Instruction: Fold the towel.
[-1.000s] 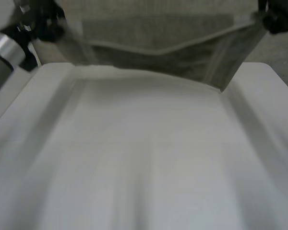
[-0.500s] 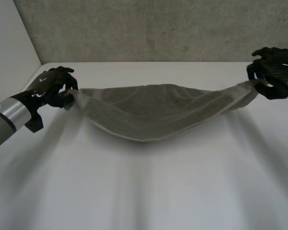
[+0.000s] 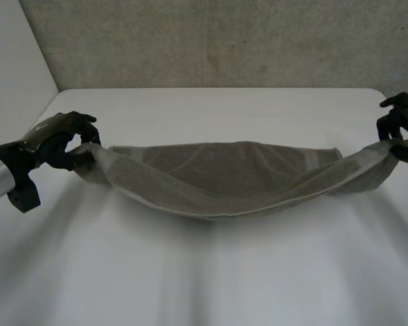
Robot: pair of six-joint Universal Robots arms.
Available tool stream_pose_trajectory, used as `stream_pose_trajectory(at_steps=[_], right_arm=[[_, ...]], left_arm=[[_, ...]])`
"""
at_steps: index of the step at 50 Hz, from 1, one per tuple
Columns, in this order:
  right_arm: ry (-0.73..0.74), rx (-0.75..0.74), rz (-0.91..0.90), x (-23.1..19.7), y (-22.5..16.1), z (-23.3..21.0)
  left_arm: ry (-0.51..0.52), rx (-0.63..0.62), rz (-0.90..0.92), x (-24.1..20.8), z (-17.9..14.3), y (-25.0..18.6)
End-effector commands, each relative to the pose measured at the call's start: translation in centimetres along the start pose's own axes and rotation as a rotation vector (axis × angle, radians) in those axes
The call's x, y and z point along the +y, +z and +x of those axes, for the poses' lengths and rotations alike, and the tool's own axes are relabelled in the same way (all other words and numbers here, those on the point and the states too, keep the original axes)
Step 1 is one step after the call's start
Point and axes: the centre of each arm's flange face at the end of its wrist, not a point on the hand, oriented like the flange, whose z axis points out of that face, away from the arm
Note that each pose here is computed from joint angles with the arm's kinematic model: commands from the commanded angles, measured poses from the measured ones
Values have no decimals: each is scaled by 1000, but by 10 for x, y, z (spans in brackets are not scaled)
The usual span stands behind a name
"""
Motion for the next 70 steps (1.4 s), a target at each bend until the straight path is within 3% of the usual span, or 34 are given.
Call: stream_pose_trajectory(at_steps=[1, 10, 23, 41, 70], right_arm=[[-4, -19, -76, 20, 42, -7], [-58, -1, -98, 45, 88, -15], [-77, 222, -1, 65, 142, -5], [-115, 348, 31, 73, 171, 7], [-139, 372, -6, 109, 192, 13]], left_arm=[[-50, 3, -63, 18, -15, 27], [-36, -78, -91, 37, -27, 70], [10, -135, -39, 40, -43, 111], [53, -205, 31, 45, -61, 142], [58, -225, 35, 57, -68, 155]])
